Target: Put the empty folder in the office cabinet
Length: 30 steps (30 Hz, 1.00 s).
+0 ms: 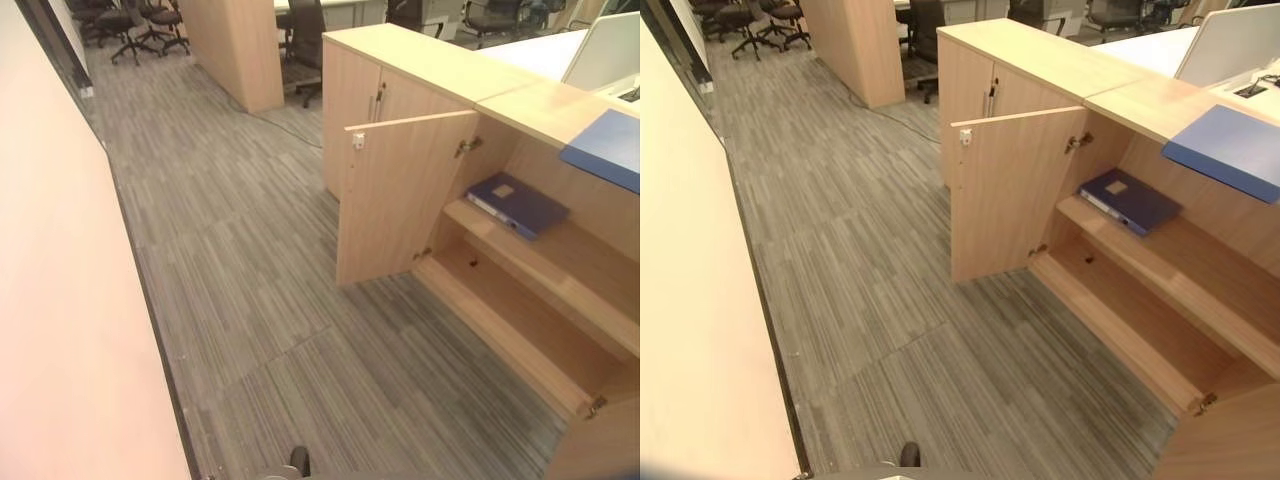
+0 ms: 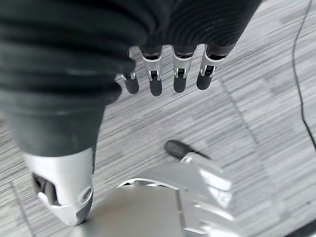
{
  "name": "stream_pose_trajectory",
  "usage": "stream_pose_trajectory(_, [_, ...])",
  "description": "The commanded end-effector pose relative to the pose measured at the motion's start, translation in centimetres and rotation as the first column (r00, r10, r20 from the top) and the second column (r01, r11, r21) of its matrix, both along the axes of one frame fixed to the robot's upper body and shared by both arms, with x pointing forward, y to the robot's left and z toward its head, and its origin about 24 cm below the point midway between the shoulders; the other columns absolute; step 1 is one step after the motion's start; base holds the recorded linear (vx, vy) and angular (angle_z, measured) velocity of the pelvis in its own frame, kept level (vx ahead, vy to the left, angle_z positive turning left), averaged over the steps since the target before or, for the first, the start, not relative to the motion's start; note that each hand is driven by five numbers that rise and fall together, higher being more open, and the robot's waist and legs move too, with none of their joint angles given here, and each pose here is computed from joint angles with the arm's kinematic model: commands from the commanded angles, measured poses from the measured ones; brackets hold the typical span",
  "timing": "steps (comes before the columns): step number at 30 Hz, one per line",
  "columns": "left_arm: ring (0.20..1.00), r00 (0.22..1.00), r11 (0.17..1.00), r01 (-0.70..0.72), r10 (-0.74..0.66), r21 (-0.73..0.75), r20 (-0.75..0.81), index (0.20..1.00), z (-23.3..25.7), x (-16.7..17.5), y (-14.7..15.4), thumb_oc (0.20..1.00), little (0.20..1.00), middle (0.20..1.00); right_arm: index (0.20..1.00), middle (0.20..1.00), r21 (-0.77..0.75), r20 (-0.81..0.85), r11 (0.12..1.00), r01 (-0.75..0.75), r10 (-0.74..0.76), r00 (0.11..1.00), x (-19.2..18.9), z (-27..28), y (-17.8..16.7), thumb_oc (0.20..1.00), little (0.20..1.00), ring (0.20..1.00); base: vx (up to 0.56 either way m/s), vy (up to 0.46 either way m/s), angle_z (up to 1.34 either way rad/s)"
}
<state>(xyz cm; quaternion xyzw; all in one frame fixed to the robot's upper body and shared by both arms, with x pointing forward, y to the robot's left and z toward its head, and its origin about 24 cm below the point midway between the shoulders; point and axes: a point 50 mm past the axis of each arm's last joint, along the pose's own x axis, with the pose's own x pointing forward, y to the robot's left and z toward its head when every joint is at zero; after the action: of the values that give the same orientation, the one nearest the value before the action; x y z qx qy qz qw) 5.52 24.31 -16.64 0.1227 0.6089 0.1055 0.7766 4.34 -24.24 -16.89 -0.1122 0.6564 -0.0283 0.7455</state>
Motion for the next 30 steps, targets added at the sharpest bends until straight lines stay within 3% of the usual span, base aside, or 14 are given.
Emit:
stream_pose_trajectory(1, [1.000, 1.000, 1.000, -0.016, 0.017, 0.024, -0.009, 1.000, 0.1, -0.5, 0.7, 1.000, 1.000, 1.000, 1.000, 1.000, 0.027, 0.115, 0.998, -0.054, 0.050, 0.992, 3.8, 0.5, 0.7, 1.000, 1.000, 1.000, 0.23, 0.354, -0.47])
stream_pose_trajectory(8, [1.000, 0.999, 0.999, 0.014, -0.015, 0.030, 0.029, 1.000, 0.4, 1.1, 0.9, 1.000, 1.000, 1.000, 1.000, 1.000, 0.020, 0.212, 0.995, -0.100, 0.094, 0.973, 6.7, 1.1, 1.4, 1.000, 1.000, 1.000, 0.20, 0.074, -0.12])
stream_pose_trajectory(12, [1.000, 1.000, 0.999, 0.025, -0.025, 0.025, -0.008, 1.000, 0.2, 0.4, 0.6, 1.000, 1.000, 1.000, 1.000, 1.000, 0.023, 0.249, 0.997, -0.072, 0.064, 0.966, 7.7, 1.3, 1.5, 1.000, 1.000, 1.000, 0.20, -0.139, -0.43])
stream_pose_trajectory(20, [1.000, 0.997, 0.999, 0.043, -0.043, 0.001, -0.064, 1.000, -0.2, -1.0, 0.0, 1.000, 1.000, 1.000, 1.000, 1.000, 0.006, 0.169, 1.000, 0.003, -0.004, 0.986, 4.9, 0.7, 0.9, 1.000, 1.000, 1.000, 0.33, -0.147, -0.43])
stream_pose_trajectory(30, [1.000, 0.991, 1.000, 0.018, -0.016, -0.016, 0.130, 1.000, 0.6, 3.6, -0.9, 1.000, 1.000, 1.000, 1.000, 1.000, -0.037, 0.160, 0.999, -0.018, 0.023, 0.987, 5.2, 0.9, -0.1, 1.000, 1.000, 1.000, 0.25, -0.179, -0.57])
